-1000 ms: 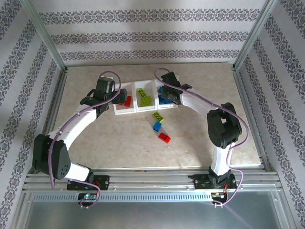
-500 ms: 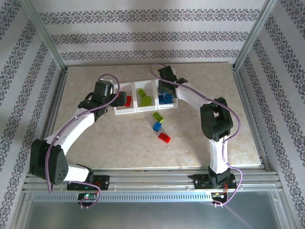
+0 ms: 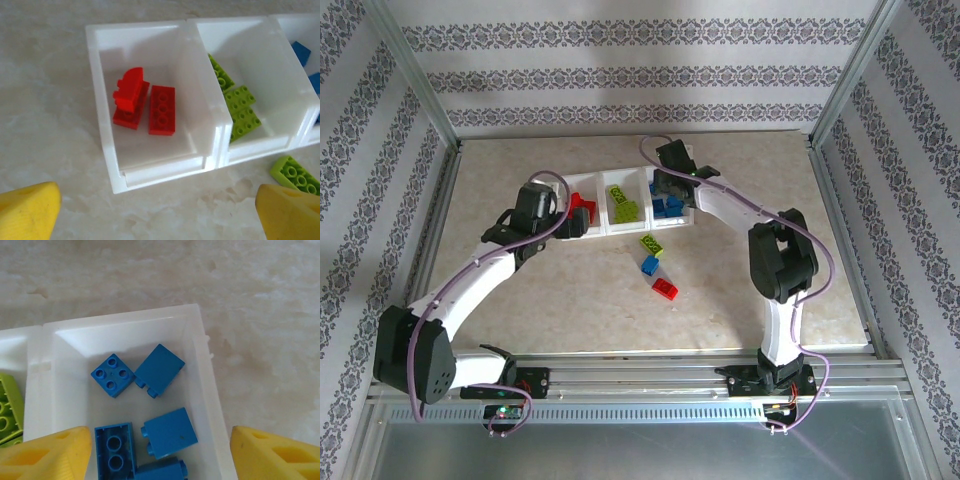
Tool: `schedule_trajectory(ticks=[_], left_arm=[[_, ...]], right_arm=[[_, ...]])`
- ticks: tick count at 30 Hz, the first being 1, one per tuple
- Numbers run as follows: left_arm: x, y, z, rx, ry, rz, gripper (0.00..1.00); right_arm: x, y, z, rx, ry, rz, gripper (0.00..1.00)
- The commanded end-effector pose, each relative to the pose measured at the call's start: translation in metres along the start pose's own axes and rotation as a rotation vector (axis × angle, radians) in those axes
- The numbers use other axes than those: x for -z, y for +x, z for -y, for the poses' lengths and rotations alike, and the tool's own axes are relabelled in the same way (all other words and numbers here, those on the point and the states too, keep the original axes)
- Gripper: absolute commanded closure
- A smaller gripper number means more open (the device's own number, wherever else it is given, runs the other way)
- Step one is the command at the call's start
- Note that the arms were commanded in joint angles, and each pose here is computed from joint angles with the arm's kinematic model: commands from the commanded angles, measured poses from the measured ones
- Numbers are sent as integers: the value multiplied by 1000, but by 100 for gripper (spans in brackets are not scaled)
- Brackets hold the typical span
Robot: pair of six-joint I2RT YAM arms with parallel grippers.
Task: Sort the legos into containers by color
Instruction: Place the lego in the container.
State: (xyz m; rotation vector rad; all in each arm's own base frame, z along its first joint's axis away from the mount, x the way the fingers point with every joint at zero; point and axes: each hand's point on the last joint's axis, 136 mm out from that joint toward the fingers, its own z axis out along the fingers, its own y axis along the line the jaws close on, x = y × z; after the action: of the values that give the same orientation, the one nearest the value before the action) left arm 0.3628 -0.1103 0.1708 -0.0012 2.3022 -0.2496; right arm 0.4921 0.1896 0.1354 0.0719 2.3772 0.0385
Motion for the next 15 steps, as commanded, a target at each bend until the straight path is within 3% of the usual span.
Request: schedule_trajectory(ticks=[1,9,15], left_arm=[[4,3,20,-11,63,20,0],[-3,32,40,-21,102,-29,0],[-8,42,46,-5,115,-48,0]], right_arm=[[28,-8,3,-20,-8,43,22],[52,22,13,-76,-15,20,2],[72,62,10,-76,-43,-40,2]])
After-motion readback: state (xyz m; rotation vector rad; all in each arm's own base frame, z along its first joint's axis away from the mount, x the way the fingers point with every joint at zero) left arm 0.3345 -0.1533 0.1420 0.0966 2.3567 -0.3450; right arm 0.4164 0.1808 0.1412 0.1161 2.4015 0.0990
